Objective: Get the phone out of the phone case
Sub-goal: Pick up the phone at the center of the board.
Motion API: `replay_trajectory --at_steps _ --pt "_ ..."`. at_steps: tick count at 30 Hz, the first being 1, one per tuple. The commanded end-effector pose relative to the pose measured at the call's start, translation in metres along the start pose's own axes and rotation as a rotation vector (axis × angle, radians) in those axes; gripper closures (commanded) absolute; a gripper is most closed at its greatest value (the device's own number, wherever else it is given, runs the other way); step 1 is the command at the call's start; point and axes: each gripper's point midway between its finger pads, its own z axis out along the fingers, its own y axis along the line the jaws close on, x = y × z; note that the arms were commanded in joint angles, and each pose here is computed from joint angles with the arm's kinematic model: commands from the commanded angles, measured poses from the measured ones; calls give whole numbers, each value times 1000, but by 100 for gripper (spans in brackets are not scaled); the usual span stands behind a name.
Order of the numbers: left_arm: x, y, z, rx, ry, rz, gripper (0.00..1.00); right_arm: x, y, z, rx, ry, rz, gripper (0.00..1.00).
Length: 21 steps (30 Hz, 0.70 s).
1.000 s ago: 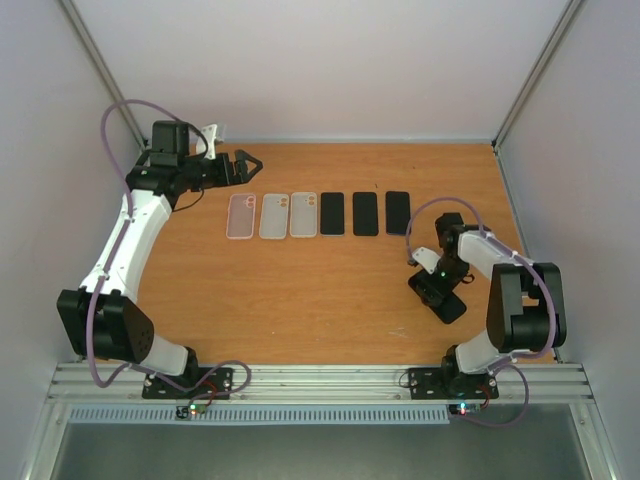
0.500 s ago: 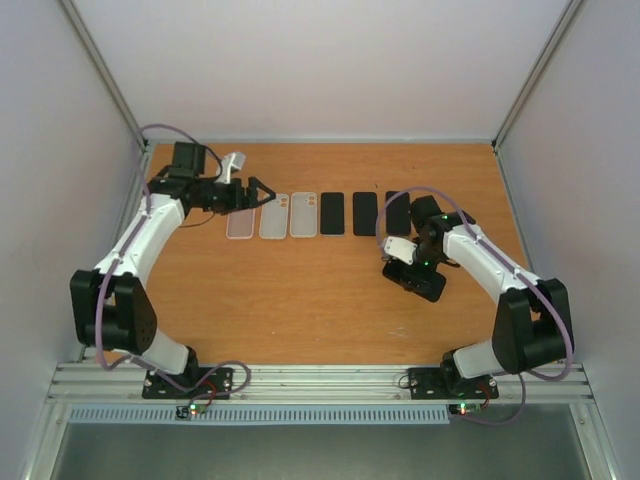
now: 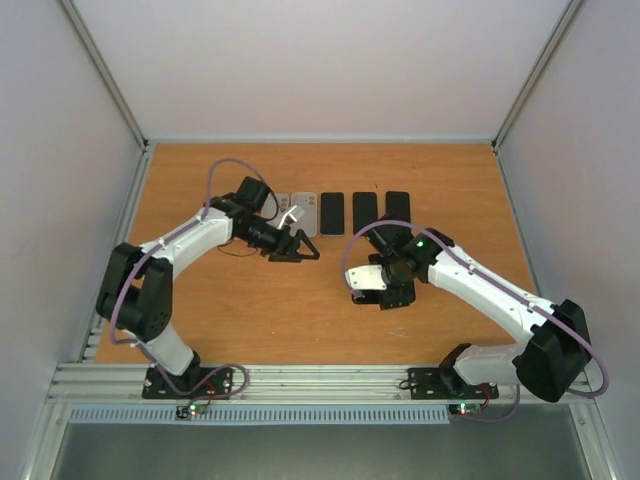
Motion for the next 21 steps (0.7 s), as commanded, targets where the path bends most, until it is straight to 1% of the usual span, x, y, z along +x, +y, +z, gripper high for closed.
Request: replay_trajectory --at_steps 1,7,11,15,17,21 --pt "11 -26 18 110 103 53 14 -16 -4 -20 75 8 -109 38" --pt "28 -42 39 166 208 66 19 -36 6 -23 83 -1 -189 38" --pt "34 -51 50 194 260 82 28 -45 6 -23 91 -1 -228 38" --pt "43 -60 57 222 305 81 32 -52 7 -25 98 -9 -253 38" --pt "48 -64 60 239 324 109 35 -55 7 -25 98 -12 -263 38" --pt "54 -67 65 258 355 104 44 -59 7 -24 107 -9 -286 38"
